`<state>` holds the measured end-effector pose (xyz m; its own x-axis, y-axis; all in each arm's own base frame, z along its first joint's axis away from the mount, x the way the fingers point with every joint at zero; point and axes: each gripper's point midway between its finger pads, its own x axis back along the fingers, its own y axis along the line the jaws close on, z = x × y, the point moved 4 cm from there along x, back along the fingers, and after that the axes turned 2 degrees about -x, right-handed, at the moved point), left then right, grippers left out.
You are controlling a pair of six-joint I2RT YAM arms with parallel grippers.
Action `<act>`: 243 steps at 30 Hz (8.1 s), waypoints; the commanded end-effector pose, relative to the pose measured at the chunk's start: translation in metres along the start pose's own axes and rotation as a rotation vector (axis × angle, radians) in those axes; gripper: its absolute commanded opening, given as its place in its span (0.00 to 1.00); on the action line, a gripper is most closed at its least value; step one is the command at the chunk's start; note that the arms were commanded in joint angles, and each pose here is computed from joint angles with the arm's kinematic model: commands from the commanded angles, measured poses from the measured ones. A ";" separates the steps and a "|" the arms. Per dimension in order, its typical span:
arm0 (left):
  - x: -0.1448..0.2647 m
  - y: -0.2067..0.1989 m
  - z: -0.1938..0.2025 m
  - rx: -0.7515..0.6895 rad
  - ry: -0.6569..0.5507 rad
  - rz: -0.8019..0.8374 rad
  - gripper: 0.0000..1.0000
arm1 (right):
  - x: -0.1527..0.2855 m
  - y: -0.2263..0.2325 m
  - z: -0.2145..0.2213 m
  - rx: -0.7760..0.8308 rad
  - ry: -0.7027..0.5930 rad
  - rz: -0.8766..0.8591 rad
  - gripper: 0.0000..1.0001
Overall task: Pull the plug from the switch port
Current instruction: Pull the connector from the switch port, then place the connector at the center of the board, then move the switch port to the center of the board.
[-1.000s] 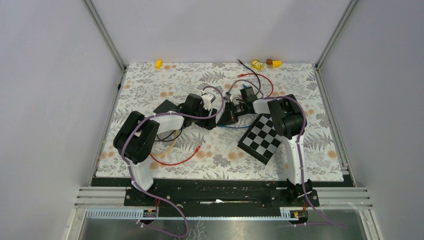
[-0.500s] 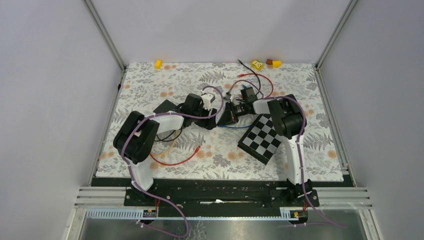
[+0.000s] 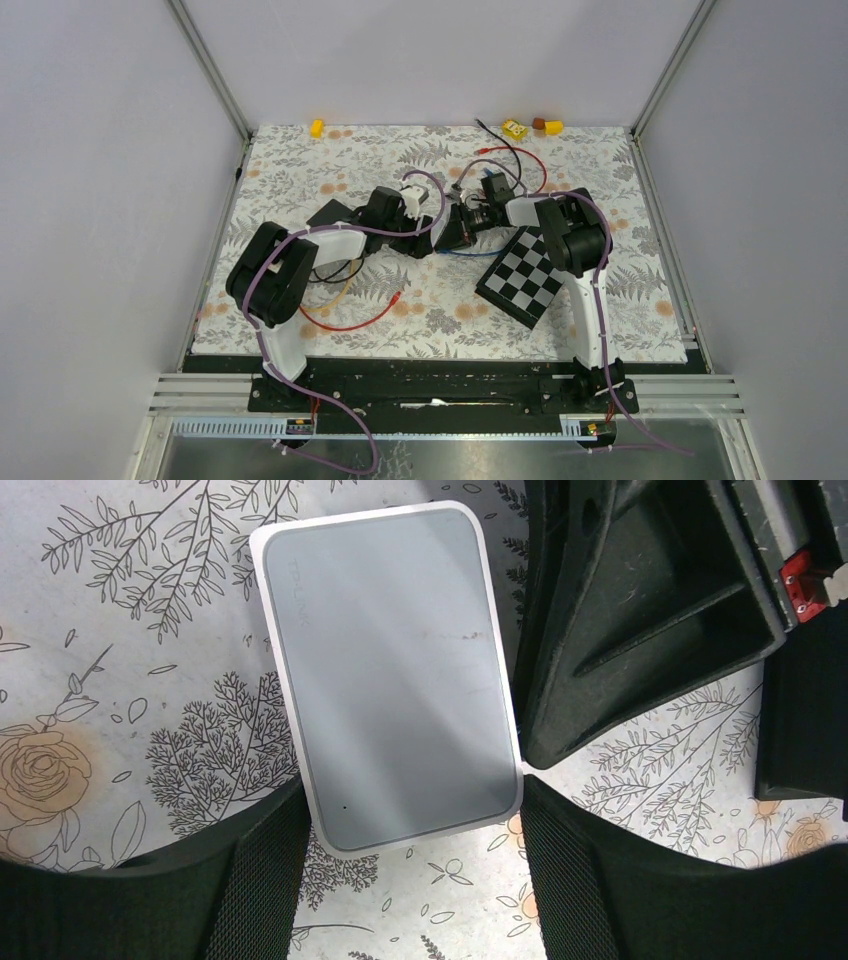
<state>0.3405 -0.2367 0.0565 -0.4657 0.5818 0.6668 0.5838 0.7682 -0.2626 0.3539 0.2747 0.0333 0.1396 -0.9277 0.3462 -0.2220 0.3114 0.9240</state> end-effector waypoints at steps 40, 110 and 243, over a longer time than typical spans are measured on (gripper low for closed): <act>0.007 0.028 0.022 0.049 0.046 -0.171 0.00 | -0.012 0.004 -0.003 0.054 0.010 0.043 0.00; 0.010 0.045 0.023 0.100 0.036 -0.254 0.00 | -0.020 0.020 0.007 -0.017 -0.045 -0.082 0.00; -0.021 0.071 -0.042 -0.519 0.431 0.057 0.15 | 0.123 0.017 -0.030 0.200 -0.158 0.341 0.61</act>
<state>0.4119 -0.2200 0.0644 -0.2378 0.4708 0.8496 0.8228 0.5625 -0.0815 0.3963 0.1908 0.0643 -0.0611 -0.8120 0.5804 -0.3632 0.5597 0.7449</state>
